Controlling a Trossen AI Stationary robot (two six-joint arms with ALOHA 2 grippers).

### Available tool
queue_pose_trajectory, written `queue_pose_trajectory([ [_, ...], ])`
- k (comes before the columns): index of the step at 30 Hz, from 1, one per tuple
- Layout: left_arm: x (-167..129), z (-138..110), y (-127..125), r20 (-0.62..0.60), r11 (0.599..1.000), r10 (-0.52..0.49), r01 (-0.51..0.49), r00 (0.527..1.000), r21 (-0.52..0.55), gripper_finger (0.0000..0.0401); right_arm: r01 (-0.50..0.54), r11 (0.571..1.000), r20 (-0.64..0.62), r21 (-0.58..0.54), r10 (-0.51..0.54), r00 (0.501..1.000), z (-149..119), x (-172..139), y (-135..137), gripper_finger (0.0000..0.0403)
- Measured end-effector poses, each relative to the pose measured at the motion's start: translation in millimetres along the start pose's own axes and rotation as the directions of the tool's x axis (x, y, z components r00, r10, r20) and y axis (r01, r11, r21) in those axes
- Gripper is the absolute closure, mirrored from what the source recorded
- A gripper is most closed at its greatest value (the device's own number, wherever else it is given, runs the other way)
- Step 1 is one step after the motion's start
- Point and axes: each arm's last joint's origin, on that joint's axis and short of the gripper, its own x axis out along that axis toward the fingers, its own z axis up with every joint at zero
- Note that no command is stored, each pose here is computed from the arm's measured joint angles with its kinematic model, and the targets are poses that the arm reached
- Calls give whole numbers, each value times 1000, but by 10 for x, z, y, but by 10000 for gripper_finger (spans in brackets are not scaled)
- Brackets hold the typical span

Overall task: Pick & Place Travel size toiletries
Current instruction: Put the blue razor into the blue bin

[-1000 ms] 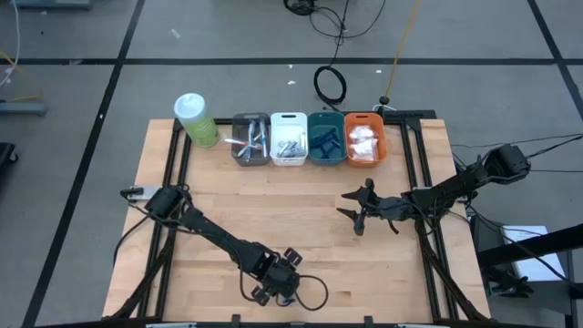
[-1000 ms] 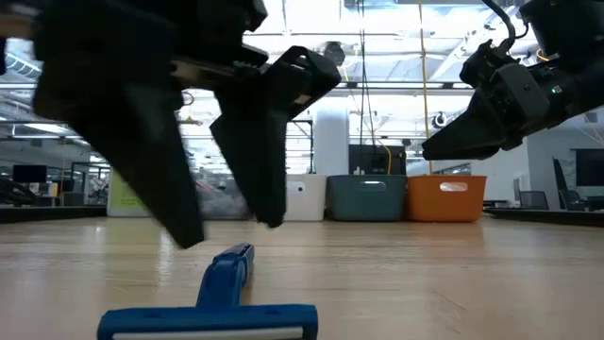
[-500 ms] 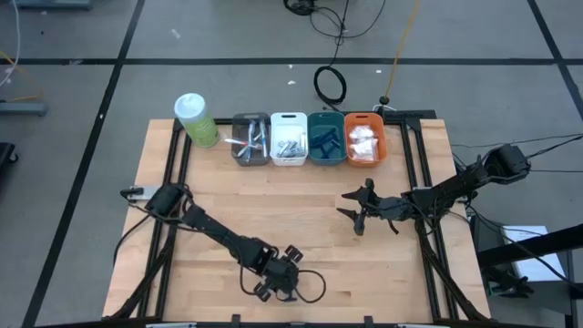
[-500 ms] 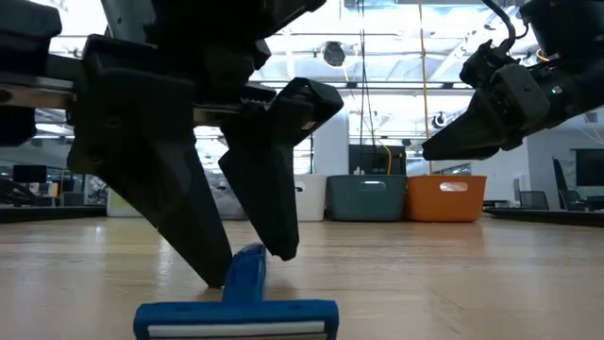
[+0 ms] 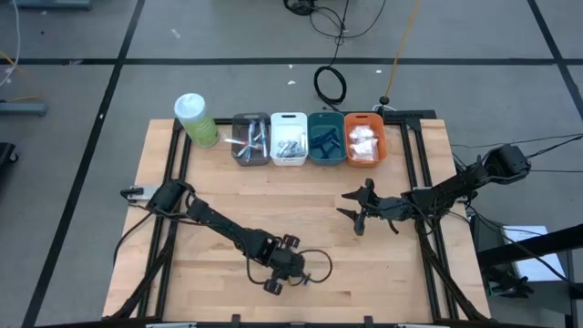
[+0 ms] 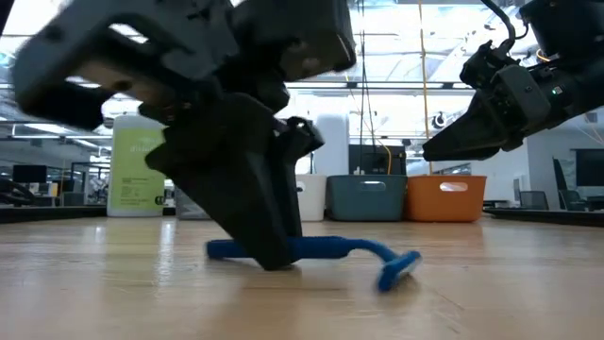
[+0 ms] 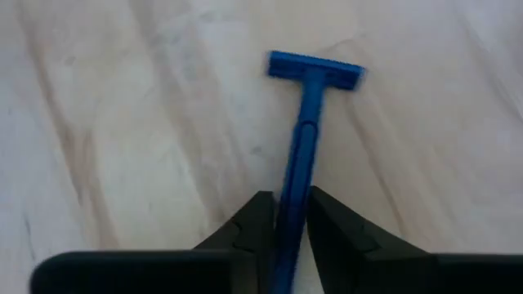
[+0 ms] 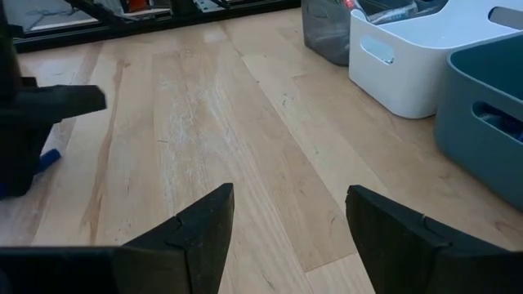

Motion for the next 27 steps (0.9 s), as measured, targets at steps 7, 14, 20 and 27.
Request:
queue_pose_trajectory([
  [7,-14,-53,264,-51,925,31,-48,998,-378,370,0,1000,0,0,0,1000,0,0,0,179],
  [14,-38,-95,512,-84,721,84,-119,993,-683,381,0,1000,0,3,0,1000,0,0,0,179],
  [20,-57,-76,563,-63,780,175,-178,982,-600,382,3,1000,-10,-2,-3,1000,-11,0,-3,179],
  [27,-509,87,550,68,855,280,-217,957,-471,387,7,1000,-21,-2,-7,1000,-23,0,-8,179],
])
